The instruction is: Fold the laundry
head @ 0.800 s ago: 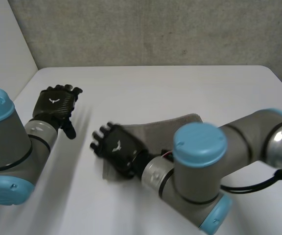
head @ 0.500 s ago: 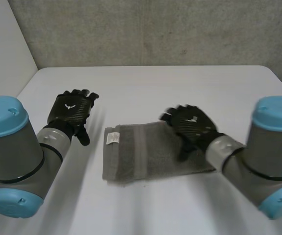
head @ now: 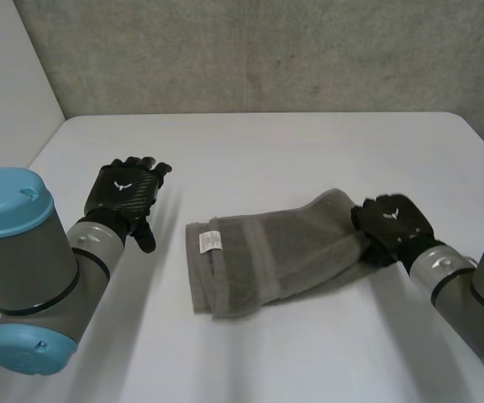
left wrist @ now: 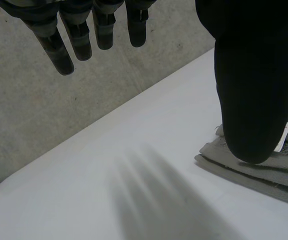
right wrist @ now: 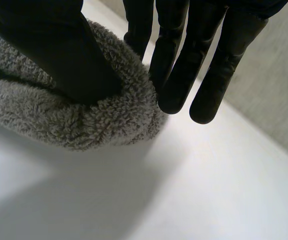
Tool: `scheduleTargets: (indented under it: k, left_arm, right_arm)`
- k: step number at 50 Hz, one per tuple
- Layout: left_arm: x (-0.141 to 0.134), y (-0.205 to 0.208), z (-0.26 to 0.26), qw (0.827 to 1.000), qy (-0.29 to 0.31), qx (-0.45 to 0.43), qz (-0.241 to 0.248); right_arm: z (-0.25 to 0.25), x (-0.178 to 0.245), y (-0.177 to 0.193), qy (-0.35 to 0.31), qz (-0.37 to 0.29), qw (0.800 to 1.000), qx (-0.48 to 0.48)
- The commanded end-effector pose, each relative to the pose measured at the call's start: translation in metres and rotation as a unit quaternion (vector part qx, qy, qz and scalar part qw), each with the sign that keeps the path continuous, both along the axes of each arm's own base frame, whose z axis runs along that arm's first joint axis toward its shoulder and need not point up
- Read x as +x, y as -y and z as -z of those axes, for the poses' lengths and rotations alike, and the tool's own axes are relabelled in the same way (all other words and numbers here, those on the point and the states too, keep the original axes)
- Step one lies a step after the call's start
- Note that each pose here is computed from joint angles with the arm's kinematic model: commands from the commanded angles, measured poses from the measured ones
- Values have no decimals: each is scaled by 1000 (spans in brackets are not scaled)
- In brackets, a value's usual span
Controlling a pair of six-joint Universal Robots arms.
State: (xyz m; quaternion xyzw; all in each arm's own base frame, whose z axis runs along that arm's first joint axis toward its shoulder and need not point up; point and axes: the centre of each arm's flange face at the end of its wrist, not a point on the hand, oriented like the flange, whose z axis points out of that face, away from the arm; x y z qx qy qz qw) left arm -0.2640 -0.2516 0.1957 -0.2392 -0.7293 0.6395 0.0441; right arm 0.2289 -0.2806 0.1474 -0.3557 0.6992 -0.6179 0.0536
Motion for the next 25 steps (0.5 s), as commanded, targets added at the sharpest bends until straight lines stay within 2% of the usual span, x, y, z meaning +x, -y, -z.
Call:
scheduleTargets:
  k: [1, 5, 8, 10, 11, 13, 19, 25]
  left_arm:
    - [1, 1, -1, 1000, 0, -1, -2]
    - [1, 1, -1, 1000, 0, -1, -2]
    - [1, 1, -1, 1000, 0, -1, -3]
    - [1, 1, -1, 1000, -1, -2, -3]
    - [1, 1, -1, 1000, -1, -2, -3]
    - [1, 1, -1, 1000, 0, -2, -3]
    - [2, 1, -4, 1000, -2, -4, -3]
    - [1, 0, -7, 1000, -4, -8, -3]
  right_arm:
    - [-43, 60, -29, -8, -91, 990, -104]
    - [-48, 112, -72, -1, -176, 977, -124]
    - [-45, 127, -87, -4, -204, 971, -128]
    - [-24, 150, -118, -20, -260, 958, -119]
    - [-24, 150, -118, -20, -261, 958, -119]
    - [0, 161, -141, -36, -296, 949, -100]
    - [18, 165, -144, -52, -295, 950, -88]
    - [-14, 156, -138, -40, -240, 966, -89]
